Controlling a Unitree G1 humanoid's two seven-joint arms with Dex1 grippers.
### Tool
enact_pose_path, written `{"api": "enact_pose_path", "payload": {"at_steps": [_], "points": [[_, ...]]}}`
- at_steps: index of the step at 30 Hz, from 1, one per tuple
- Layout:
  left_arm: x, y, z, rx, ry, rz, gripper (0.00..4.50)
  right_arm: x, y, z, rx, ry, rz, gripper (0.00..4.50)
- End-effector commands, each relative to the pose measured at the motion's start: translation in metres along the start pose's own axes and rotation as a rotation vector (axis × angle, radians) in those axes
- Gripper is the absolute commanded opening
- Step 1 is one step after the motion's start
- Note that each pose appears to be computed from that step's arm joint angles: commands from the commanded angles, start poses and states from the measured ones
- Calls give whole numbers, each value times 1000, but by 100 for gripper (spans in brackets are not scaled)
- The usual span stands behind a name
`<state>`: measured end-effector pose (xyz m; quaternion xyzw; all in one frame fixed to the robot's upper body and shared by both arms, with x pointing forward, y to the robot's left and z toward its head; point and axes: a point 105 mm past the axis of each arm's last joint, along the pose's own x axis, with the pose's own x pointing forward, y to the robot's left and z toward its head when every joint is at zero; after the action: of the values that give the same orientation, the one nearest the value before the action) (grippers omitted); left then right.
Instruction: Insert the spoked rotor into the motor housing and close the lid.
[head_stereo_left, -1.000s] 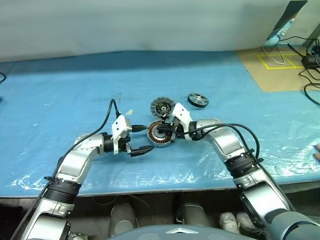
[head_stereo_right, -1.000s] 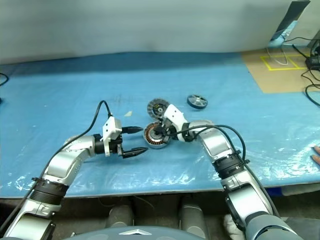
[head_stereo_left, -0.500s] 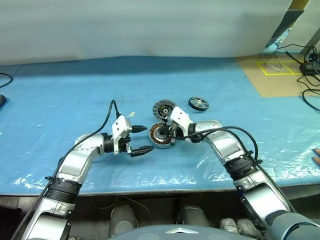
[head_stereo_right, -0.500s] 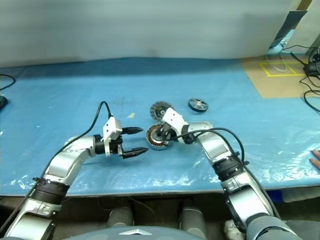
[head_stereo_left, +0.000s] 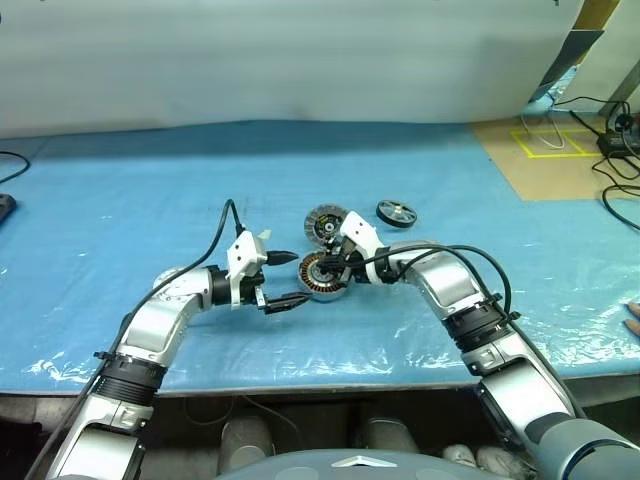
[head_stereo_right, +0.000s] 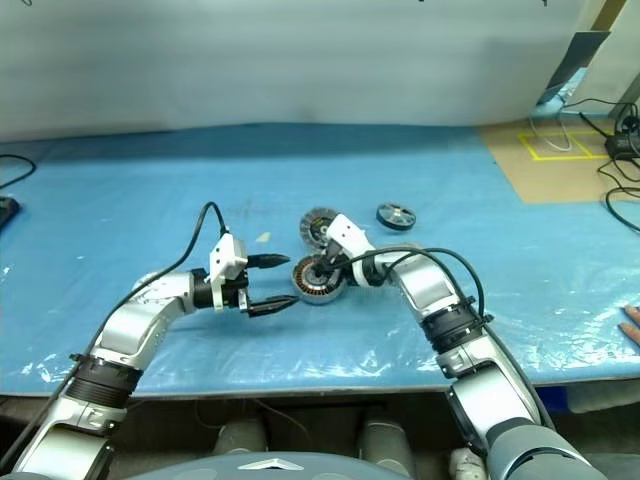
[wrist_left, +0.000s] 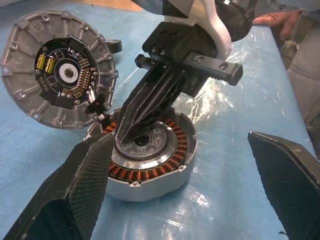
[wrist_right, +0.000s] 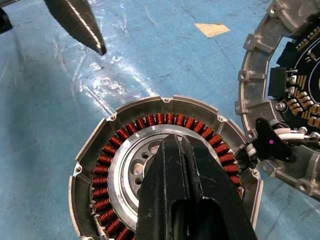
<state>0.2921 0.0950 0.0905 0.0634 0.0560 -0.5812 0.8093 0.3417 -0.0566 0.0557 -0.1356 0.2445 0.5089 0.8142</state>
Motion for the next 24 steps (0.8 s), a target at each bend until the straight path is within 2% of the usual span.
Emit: {"api": "enact_pose_path", "payload": {"at_steps": [1, 3, 6, 10, 12, 14, 19, 24], "points": [[-1, 1, 8, 39, -16, -1, 450, -11, -5, -121, 188, 429, -126, 3], [-1, 1, 8, 37, -18, 0, 450, -13, -3, -119, 93, 425, -130, 3], [-1, 2, 7, 36, -18, 0, 450, -12, -2, -89, -19, 297, -131, 3], [-1, 2, 5, 34, -17, -1, 450, -20, -9, -28, -67, 23, -173, 3], [0, 1, 4, 32, -17, -3, 450, -32, -7, 14, -27, -179, -148, 3], [0, 1, 3, 32, -17, -6, 450, -44, -6, 39, 0, -289, -123, 3], [1, 2, 1, 31, -16, -7, 450, -63, 0, 71, -59, -368, -71, 3], [1, 2, -1, 29, -19, -7, 450, -63, 12, 68, -168, -277, -12, 3]]}}
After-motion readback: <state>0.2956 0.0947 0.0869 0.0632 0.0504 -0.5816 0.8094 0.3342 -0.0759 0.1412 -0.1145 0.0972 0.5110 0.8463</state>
